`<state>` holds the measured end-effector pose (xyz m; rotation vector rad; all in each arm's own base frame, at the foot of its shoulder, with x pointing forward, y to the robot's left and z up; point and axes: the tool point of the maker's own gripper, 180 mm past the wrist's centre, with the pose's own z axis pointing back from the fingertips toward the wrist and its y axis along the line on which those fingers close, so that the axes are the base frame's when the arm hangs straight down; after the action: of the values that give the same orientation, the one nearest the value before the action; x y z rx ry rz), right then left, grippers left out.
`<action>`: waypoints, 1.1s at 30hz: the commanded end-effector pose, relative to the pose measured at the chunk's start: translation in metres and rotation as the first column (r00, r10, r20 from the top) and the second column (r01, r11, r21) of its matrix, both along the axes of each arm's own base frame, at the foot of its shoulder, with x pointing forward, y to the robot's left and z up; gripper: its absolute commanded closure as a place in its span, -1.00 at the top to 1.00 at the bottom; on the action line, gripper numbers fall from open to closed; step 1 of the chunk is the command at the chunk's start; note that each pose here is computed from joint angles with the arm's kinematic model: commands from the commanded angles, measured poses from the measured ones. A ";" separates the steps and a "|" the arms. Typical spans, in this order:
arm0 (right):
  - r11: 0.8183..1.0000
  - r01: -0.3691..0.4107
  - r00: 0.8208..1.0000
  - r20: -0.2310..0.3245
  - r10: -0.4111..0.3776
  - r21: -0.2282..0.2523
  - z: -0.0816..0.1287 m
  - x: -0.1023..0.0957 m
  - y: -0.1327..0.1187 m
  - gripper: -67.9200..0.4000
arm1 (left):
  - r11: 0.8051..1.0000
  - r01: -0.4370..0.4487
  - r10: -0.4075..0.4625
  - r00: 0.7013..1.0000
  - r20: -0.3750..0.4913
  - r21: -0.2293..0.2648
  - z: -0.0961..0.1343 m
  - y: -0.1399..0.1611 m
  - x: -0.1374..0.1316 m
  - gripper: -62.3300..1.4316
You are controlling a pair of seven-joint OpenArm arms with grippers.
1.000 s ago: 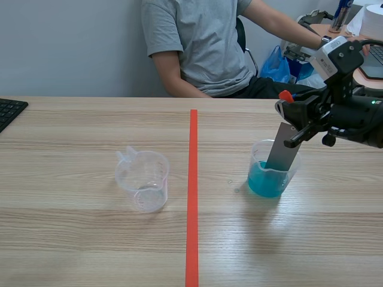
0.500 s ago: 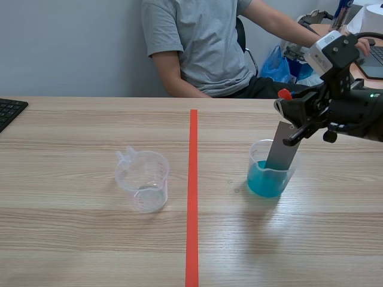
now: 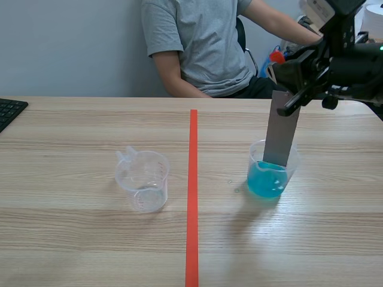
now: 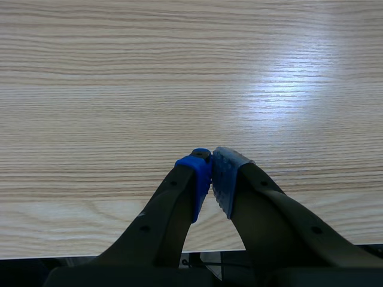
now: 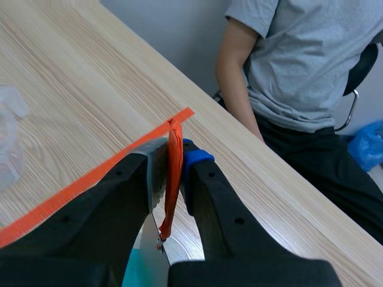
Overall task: Do the redox reaction experiment.
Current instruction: 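Hold the plate still in the solution, then raise the plate and point at it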
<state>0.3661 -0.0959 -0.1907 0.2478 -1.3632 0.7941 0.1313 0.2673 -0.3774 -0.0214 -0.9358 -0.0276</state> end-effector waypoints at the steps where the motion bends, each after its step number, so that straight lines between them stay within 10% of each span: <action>1: 1.000 0.010 0.998 0.060 -0.010 0.006 0.025 0.005 -0.007 -0.95 | 1.000 0.001 0.000 1.000 0.024 -0.007 0.004 -0.002 0.005 -0.81; 33: 0.997 -0.029 0.983 0.184 0.014 0.078 0.103 -0.021 0.004 -0.95 | 1.000 0.000 0.000 1.000 0.031 -0.007 0.005 -0.002 0.005 -0.81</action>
<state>0.3437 -0.0876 -0.1057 0.2818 -1.5172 0.7885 0.1325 0.2673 -0.3757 -0.0216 -0.9472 -0.0275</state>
